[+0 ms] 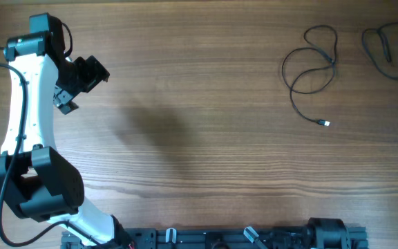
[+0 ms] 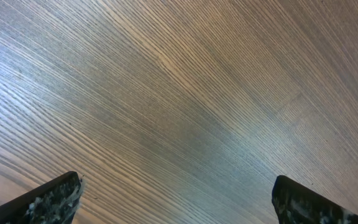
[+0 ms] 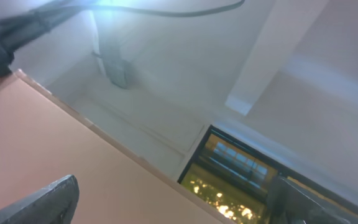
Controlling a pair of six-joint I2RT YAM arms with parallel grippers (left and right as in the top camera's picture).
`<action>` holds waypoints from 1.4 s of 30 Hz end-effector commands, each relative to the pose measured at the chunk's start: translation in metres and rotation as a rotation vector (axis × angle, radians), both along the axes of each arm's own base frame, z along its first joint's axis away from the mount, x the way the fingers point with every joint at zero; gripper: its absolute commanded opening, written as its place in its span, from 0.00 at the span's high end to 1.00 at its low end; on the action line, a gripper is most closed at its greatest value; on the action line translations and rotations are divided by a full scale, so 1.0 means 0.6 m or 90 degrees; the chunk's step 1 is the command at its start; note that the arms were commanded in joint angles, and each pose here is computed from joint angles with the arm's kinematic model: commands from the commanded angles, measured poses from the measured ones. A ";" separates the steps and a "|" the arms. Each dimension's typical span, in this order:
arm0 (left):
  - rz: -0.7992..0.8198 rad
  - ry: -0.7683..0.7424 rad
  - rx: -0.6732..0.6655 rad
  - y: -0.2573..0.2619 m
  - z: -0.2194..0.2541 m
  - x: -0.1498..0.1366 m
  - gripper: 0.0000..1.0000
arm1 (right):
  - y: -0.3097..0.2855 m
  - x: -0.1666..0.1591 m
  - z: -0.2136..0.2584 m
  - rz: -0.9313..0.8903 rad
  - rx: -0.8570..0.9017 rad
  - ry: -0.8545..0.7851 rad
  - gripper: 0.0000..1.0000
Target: Untangle cables
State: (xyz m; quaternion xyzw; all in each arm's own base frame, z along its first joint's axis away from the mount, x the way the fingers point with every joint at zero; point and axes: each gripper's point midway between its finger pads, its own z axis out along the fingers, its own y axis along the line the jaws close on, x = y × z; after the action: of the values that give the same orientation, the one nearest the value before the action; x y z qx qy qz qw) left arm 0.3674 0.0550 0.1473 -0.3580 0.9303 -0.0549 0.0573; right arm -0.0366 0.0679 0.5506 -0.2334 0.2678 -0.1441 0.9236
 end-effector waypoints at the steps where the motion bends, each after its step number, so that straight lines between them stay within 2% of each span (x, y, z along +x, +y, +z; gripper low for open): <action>1: -0.003 0.000 -0.004 0.000 -0.001 0.001 0.00 | 0.002 0.027 -0.020 -0.047 -0.032 0.005 0.00; 5: -0.003 0.000 -0.004 0.000 -0.001 0.001 0.00 | -0.006 0.082 -0.050 -0.078 -0.045 0.044 0.00; 8: -0.003 0.000 -0.004 0.000 -0.001 0.001 0.00 | -0.011 0.144 -0.098 -0.061 -0.029 0.134 0.00; 13: -0.003 0.000 -0.004 0.000 -0.001 0.001 0.00 | -0.020 0.242 -0.194 0.091 0.155 0.355 0.00; 16: -0.003 0.000 -0.004 0.000 -0.001 0.001 0.00 | -0.024 0.295 -0.253 0.145 0.243 0.444 0.00; 22: -0.003 0.000 -0.004 0.000 -0.001 0.001 0.00 | -0.029 0.374 -0.372 0.133 0.265 0.536 0.00; 29: -0.003 0.000 -0.004 0.000 -0.001 0.001 0.00 | -0.047 0.427 -0.466 0.102 0.293 0.565 0.00; 35: -0.003 0.000 -0.004 0.000 -0.001 0.001 0.00 | -0.103 0.462 -0.560 0.050 0.488 0.616 0.00; 42: -0.003 0.000 -0.004 0.000 -0.001 0.001 0.00 | -0.105 0.473 -0.605 0.042 0.485 0.624 0.00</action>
State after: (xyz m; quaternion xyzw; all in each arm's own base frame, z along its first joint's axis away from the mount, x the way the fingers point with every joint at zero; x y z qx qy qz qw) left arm 0.3674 0.0550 0.1473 -0.3580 0.9303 -0.0549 0.0573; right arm 0.2447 0.0134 0.1988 0.0360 0.6822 0.1168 0.7209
